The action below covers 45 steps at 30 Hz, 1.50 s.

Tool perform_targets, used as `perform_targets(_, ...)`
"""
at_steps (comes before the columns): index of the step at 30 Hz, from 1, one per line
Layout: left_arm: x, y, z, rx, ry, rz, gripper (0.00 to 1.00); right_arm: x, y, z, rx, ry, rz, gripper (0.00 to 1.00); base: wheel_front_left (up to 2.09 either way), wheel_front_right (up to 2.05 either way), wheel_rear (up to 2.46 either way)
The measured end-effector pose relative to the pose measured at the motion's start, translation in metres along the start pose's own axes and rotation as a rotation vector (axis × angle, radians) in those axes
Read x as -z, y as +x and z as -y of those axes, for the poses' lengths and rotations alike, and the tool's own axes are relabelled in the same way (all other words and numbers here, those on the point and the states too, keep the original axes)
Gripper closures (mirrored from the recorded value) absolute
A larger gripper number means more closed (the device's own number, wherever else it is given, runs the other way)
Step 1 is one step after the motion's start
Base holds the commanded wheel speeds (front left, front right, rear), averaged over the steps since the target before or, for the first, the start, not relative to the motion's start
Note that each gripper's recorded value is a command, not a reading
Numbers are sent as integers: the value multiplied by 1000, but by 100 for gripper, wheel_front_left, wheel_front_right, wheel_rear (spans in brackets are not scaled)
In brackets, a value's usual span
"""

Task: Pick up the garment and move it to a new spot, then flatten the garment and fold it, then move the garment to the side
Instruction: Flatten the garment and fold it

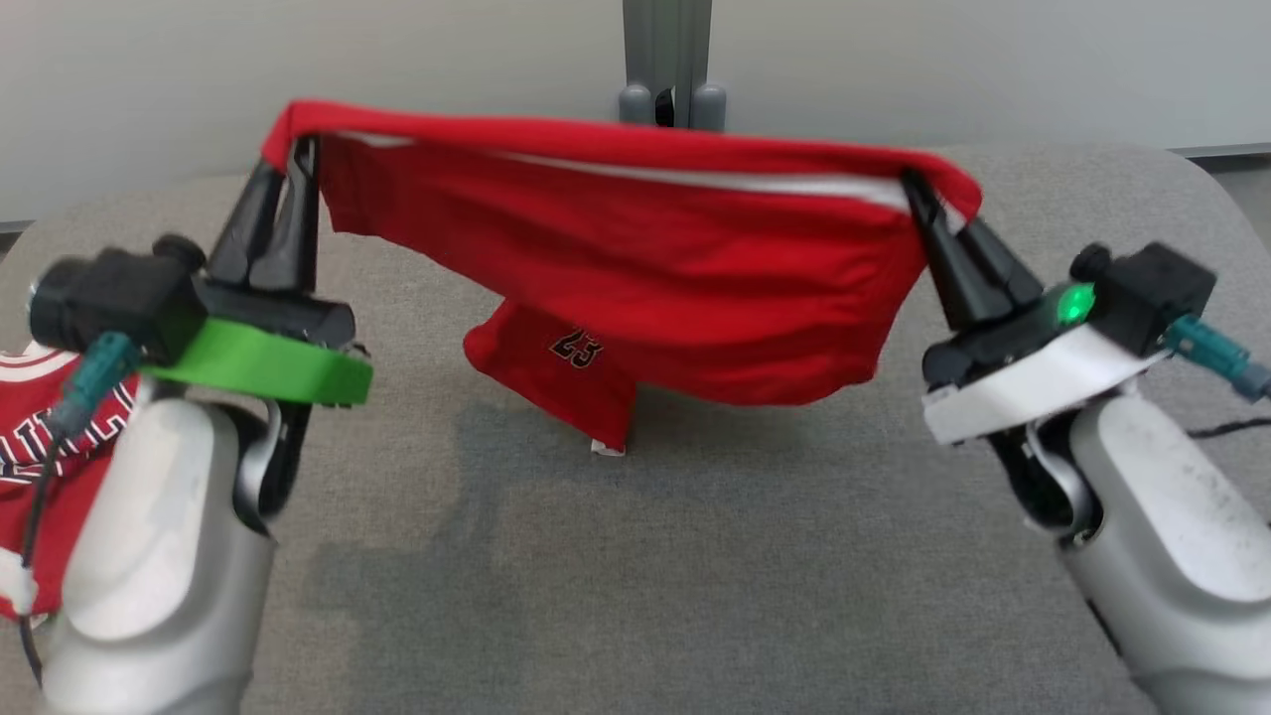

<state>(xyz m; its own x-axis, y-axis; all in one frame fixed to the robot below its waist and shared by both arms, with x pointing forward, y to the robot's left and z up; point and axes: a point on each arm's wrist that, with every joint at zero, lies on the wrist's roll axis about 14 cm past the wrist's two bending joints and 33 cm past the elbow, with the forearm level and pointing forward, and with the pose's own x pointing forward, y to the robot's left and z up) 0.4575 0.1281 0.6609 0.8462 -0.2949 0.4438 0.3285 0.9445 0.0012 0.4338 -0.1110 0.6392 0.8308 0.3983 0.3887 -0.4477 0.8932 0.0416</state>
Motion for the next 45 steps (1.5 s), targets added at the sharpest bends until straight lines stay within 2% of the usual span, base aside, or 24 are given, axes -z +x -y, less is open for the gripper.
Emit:
perform_targets(5, -23, 41, -13, 47, 90, 52, 100, -34, 41, 12, -41, -74, 84, 100, 0, 0, 0)
perform_targets(8, -22, 66, -23, 36, 99, 52, 100, -49, 67, 18, -62, -107, 131, 100, 0, 0, 0)
perform_targets(13, -8, 109, -34, 19, 149, 31, 100, -41, 112, 41, -56, -222, 117, 100, 0, 0, 0)
perform_targets(17, -16, 140, -40, -4, 197, 84, 100, -39, 144, 63, -15, -293, 135, 100, 0, 0, 0)
perform_targets(19, -22, 152, -41, -14, 193, 125, 100, -46, 157, 67, -9, -325, 173, 100, 0, 0, 0)
perform_targets(22, 2, 153, -41, -24, 146, 98, 100, -32, 163, 71, 3, -314, 174, 100, 0, 0, 0)
perform_targets(25, 50, 133, -39, -29, 102, -7, 100, 17, 154, 65, -29, -314, 75, 100, 0, 0, 0)
perform_targets(28, 107, 88, -43, -73, 41, -158, 100, 68, 128, 55, -55, -263, -43, 100, 0, 0, 0)
perform_targets(32, 174, 5, -27, -115, -67, -380, 100, 136, 63, 45, -49, -173, -252, 100, 0, 0, 0)
perform_targets(35, 206, -58, -13, -159, -145, -520, 100, 171, 10, 35, -14, -77, -380, 100, 0, 0, 0)
perform_targets(40, 220, -135, 0, -226, -203, -651, 100, 192, -53, 6, -5, 19, -502, 100, 0, 0, 0)
perform_targets(45, 215, -175, 10, -253, -222, -698, 100, 184, -77, -7, 31, 71, -507, 100, 0, 0, 0)
